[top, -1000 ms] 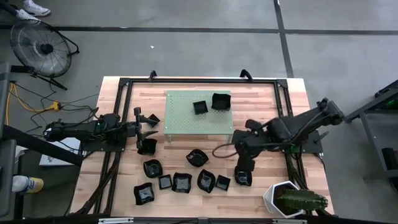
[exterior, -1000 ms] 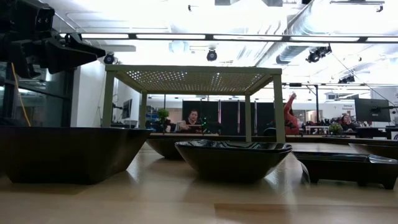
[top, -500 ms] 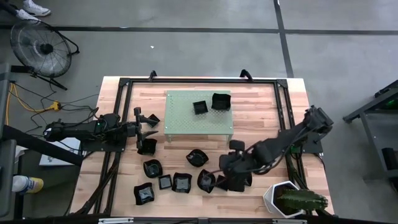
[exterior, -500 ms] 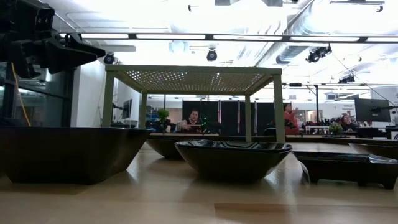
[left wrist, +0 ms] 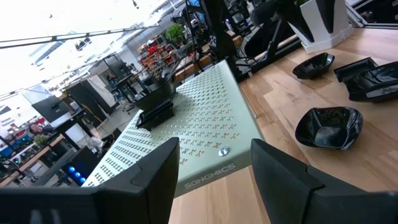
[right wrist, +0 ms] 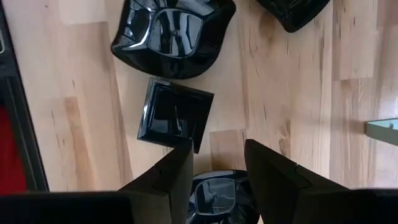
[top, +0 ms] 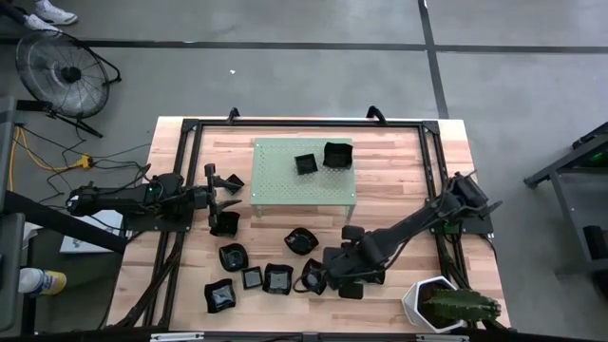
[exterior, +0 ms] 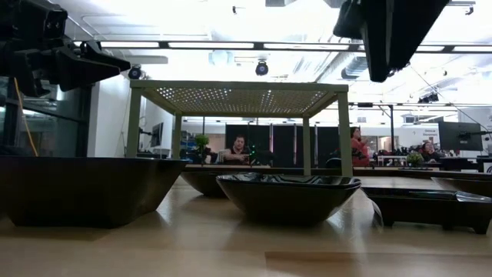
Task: Pick & Place Mini shaped plates
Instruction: Stack the square plate on top of the other square plates on the shelf
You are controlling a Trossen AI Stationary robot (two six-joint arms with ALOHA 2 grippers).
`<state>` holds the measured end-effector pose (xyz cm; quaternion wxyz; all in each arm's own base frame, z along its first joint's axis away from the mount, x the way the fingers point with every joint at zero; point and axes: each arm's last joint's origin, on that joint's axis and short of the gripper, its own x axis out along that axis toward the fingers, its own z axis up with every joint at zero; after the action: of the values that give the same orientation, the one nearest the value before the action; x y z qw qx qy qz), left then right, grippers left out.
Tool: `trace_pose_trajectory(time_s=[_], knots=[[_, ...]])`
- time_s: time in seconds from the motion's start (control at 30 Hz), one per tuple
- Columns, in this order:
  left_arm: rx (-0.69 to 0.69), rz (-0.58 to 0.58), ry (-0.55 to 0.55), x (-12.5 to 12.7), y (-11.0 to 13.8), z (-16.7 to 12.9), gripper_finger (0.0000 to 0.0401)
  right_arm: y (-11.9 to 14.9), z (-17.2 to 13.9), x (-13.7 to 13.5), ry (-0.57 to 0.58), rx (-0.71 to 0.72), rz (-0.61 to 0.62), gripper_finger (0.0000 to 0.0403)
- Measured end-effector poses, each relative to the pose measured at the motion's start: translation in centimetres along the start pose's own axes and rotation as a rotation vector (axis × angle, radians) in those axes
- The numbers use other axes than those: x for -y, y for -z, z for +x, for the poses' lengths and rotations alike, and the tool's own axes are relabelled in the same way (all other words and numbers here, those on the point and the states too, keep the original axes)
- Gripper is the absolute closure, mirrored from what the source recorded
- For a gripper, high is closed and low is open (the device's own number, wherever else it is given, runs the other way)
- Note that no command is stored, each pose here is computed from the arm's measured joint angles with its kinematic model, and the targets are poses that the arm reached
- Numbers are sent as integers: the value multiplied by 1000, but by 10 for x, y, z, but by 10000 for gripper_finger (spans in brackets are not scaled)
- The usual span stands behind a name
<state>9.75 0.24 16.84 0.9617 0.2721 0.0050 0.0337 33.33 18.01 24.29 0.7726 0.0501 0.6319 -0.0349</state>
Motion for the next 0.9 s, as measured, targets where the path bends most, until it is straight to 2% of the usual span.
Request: trace_pose_trajectory(time_s=[0.1,0.27,0.43,0.63,0.9], knots=[[0,0,0,0,0,0,208,2,10,2,-12,-17,44,263],[0,0,0,0,0,0,208,15,41,10,-100,-44,102,263],[0,0,0,0,0,0,208,22,55,18,-186,-30,123,263],[1,0,0,0,0,0,208,26,67,34,-188,-66,154,263],[0,0,0,0,0,0,208,18,73,48,-210,-39,195,263]])
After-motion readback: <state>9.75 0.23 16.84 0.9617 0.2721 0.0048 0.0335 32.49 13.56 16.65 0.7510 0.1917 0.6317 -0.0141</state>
